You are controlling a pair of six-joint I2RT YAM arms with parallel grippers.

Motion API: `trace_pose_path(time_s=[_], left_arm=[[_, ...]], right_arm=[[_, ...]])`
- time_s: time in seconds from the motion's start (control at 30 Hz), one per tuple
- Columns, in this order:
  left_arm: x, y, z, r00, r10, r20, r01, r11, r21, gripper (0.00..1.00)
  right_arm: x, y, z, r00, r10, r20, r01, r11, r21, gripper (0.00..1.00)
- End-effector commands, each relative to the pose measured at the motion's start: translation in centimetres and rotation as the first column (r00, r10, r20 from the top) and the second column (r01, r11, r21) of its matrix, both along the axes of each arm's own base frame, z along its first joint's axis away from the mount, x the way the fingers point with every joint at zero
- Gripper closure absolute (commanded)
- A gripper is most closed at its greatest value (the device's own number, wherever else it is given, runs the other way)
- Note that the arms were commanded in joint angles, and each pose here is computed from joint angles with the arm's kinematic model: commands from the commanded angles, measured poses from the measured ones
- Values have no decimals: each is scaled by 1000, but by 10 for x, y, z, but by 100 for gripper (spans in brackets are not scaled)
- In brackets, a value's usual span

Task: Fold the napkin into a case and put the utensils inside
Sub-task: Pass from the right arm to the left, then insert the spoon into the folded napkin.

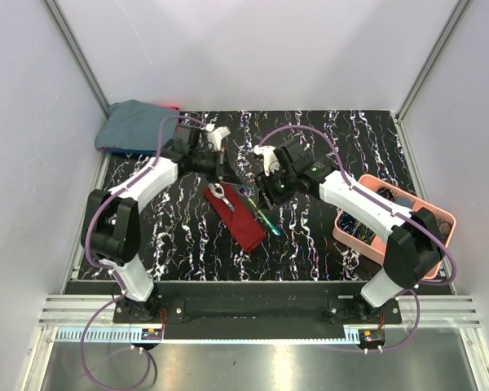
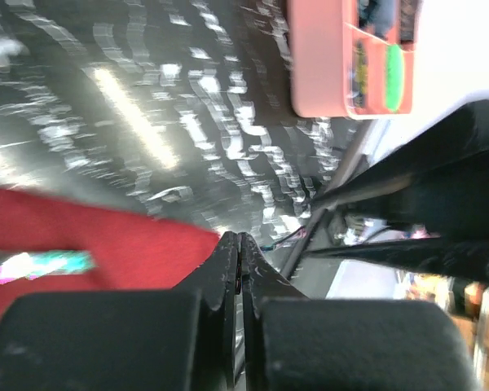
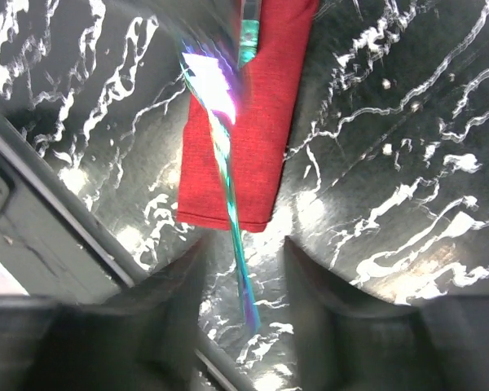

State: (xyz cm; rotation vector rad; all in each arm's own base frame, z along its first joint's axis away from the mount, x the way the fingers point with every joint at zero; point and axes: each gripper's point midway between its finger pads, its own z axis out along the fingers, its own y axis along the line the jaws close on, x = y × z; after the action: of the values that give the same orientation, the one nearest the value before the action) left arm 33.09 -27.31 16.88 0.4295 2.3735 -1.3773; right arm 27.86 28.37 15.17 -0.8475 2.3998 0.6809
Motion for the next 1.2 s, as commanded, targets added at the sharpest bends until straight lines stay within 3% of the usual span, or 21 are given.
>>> trace_pose_path(time_s=[0.0, 0.07, 0.2, 0.43, 0.6, 1.17], left_arm=[[14, 58, 23, 979, 10, 201, -16, 1000, 27, 100], [24, 87, 19, 972, 50, 229, -64, 997, 52, 100], [32, 124, 11, 963, 48, 265, -80, 991, 111, 100], [57, 163, -13, 966, 86, 242, -121, 983, 135, 100], [67, 170, -36, 976, 107, 190, -134, 981, 140, 100], [89, 163, -30, 974, 120, 194, -134, 989, 61, 100]], right_arm=[[-6, -14, -10, 984, -167, -64, 165, 986, -37, 46], [-13, -16, -27, 966, -216, -143, 211, 976, -54, 46], [-40, -23, -66, 924, -246, -293, 232, 969, -82, 69], [-73, -25, -89, 892, -204, -403, 200, 978, -52, 94], [-86, -23, -101, 868, -192, -458, 199, 979, -35, 100], [-72, 4, -135, 818, -224, -530, 252, 968, -20, 100]])
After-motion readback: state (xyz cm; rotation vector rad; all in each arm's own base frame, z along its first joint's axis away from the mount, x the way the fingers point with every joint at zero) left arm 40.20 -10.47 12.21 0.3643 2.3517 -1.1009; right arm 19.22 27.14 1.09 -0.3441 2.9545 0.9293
